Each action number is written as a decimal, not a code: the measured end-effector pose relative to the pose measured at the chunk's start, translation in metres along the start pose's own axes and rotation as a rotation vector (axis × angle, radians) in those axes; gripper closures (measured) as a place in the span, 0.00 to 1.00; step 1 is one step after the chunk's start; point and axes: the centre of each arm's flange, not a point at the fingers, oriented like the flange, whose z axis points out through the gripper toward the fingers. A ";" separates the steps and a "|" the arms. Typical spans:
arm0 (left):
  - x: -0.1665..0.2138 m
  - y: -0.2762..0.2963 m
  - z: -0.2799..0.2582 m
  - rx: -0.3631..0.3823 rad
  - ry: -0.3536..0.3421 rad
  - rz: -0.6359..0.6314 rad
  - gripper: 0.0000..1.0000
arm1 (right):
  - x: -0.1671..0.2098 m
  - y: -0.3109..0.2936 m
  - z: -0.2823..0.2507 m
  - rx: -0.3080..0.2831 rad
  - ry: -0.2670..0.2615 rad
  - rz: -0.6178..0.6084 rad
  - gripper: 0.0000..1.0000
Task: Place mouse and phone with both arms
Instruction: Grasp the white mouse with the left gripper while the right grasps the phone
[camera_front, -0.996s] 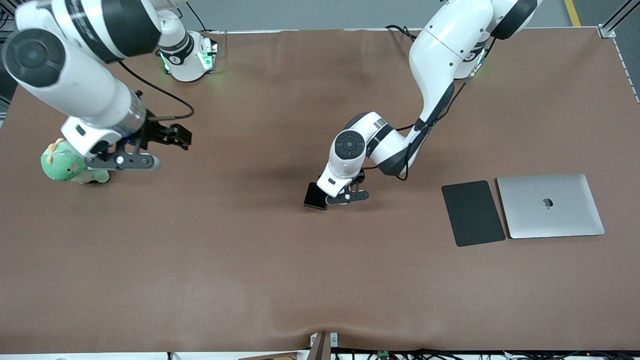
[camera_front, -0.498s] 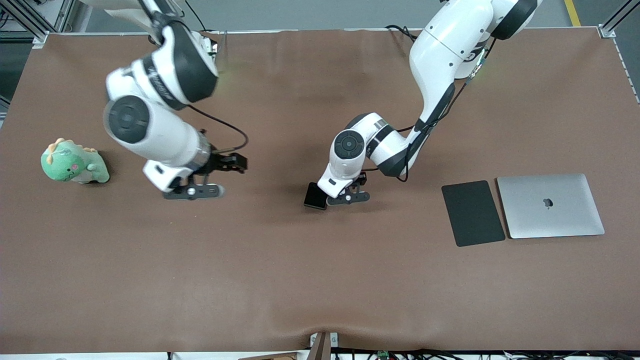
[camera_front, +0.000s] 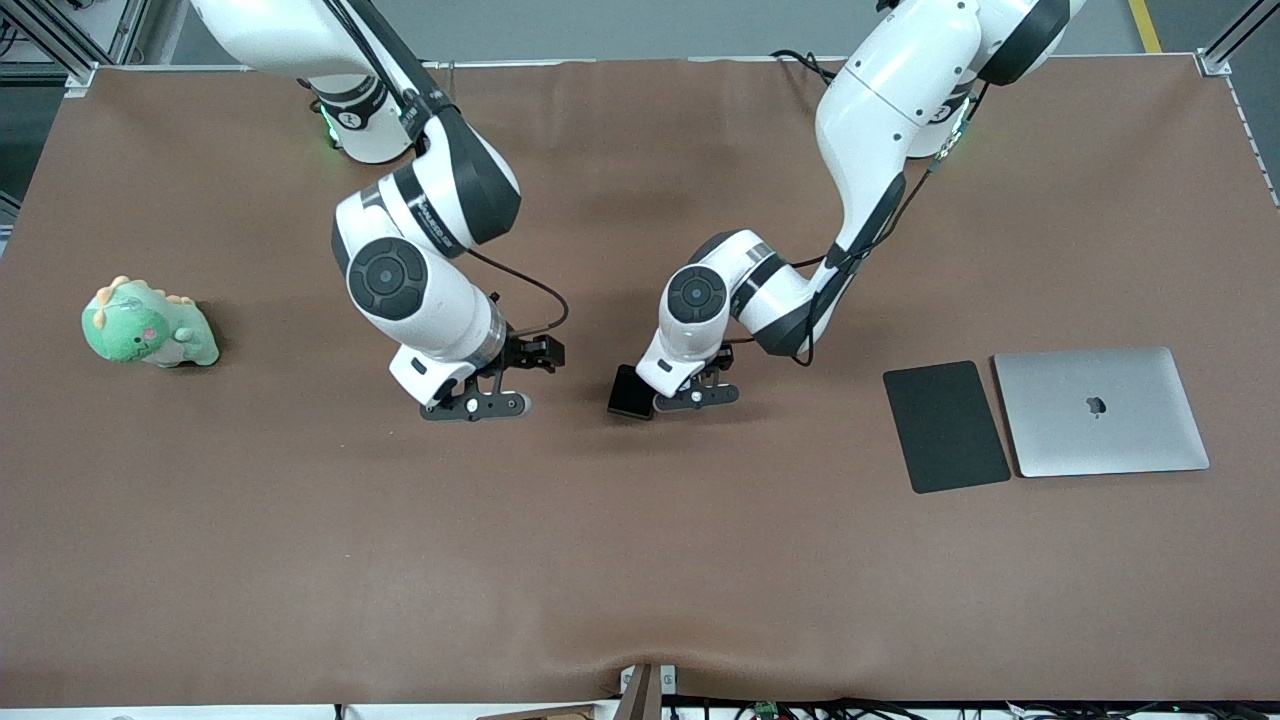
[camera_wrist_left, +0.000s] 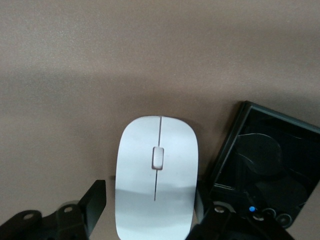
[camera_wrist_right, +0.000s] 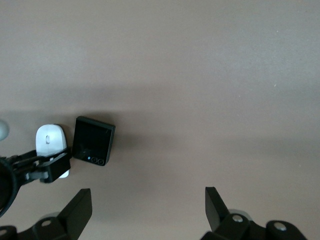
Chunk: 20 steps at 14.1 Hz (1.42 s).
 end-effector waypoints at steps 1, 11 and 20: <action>0.000 0.000 0.000 0.000 0.000 0.000 0.22 | 0.002 0.002 0.006 -0.003 -0.003 0.004 0.00; 0.005 -0.001 -0.004 0.019 0.039 0.032 0.37 | 0.017 0.003 0.035 -0.005 -0.008 0.096 0.00; 0.071 -0.076 -0.142 0.078 0.089 0.044 0.37 | 0.034 -0.006 0.096 0.003 -0.003 0.172 0.00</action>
